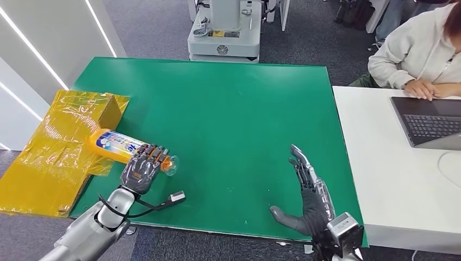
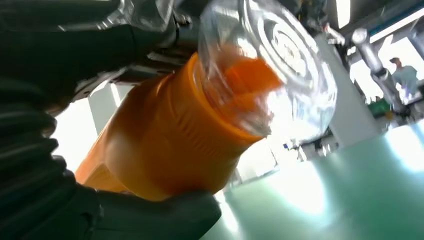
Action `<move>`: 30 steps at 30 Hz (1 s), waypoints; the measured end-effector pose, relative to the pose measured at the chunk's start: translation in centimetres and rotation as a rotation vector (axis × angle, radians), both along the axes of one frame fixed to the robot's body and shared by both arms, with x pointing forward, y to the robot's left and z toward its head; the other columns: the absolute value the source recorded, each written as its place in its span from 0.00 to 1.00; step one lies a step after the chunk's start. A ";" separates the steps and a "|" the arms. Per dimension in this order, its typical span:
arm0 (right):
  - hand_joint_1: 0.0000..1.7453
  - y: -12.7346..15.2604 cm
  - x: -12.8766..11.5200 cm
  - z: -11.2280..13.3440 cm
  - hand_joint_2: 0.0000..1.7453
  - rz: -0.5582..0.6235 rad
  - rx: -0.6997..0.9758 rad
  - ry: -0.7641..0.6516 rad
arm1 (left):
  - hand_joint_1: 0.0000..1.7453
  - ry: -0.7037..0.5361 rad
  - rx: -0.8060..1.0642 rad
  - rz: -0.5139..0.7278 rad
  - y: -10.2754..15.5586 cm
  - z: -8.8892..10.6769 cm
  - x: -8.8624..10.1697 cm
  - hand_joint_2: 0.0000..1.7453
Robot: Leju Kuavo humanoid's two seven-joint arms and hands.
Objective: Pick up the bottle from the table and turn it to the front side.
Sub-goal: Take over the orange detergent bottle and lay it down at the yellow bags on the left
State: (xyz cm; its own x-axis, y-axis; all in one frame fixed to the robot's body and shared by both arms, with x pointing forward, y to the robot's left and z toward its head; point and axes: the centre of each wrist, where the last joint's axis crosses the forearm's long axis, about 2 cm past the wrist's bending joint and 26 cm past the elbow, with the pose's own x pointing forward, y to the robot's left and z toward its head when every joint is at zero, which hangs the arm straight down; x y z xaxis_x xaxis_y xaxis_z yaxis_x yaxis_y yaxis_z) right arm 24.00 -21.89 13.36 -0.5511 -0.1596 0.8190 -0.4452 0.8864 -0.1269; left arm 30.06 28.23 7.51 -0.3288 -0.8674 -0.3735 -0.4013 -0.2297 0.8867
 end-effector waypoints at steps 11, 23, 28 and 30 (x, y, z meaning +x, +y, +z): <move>0.00 0.0 1.3 0.6 1.00 0.015 0.007 -0.010 | 1.00 0.088 -0.162 0.168 -0.5 -1.0 1.7 1.00; 0.00 1.0 2.1 0.8 1.00 0.012 0.002 0.012 | 1.00 0.082 -0.127 0.481 1.7 -2.4 3.2 1.00; 0.00 1.3 2.2 0.9 1.00 0.010 0.005 0.015 | 1.00 0.108 -0.066 0.430 1.8 -2.7 3.5 1.00; 0.00 1.5 2.2 0.9 1.00 0.011 0.006 0.015 | 1.00 0.120 -0.049 0.403 1.9 -2.7 3.7 1.00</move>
